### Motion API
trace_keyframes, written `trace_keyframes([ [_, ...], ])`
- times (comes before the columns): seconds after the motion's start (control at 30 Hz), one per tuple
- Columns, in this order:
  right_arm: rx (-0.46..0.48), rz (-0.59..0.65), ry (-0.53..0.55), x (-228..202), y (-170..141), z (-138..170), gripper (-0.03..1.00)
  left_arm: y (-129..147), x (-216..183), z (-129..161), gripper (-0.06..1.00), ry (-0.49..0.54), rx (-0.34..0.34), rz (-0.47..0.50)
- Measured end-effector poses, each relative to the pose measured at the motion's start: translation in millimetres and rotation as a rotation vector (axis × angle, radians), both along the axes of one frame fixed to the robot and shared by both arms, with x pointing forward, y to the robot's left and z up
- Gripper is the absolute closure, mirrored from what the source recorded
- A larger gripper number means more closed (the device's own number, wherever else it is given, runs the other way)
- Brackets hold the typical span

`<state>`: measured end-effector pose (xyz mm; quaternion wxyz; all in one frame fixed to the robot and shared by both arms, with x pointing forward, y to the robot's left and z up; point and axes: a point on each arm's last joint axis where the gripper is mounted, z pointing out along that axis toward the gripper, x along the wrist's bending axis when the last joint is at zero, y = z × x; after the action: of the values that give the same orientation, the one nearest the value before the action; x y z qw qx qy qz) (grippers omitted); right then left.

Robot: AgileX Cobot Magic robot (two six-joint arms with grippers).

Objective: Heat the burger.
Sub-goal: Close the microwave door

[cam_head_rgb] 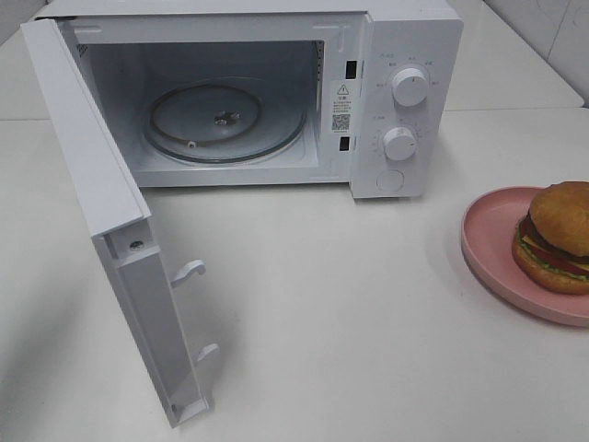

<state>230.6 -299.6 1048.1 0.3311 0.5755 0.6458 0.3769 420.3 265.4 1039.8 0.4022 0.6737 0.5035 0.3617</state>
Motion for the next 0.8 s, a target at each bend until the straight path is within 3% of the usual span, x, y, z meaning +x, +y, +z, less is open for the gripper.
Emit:
trace_keyframes([
  [0.3,-0.001,0.0,0.0,0,0,0,0.28,-11,44,-38,0.94,0.034,0.008,-0.007],
  [0.5,-0.001,0.0,0.0,0,0,0,0.28,-40,69,-58,0.94,0.025,0.052,-0.133],
  [0.8,-0.006,0.003,-0.001,0,0,0,0.28,-75,97,-72,0.94,0.029,0.057,-0.223],
])
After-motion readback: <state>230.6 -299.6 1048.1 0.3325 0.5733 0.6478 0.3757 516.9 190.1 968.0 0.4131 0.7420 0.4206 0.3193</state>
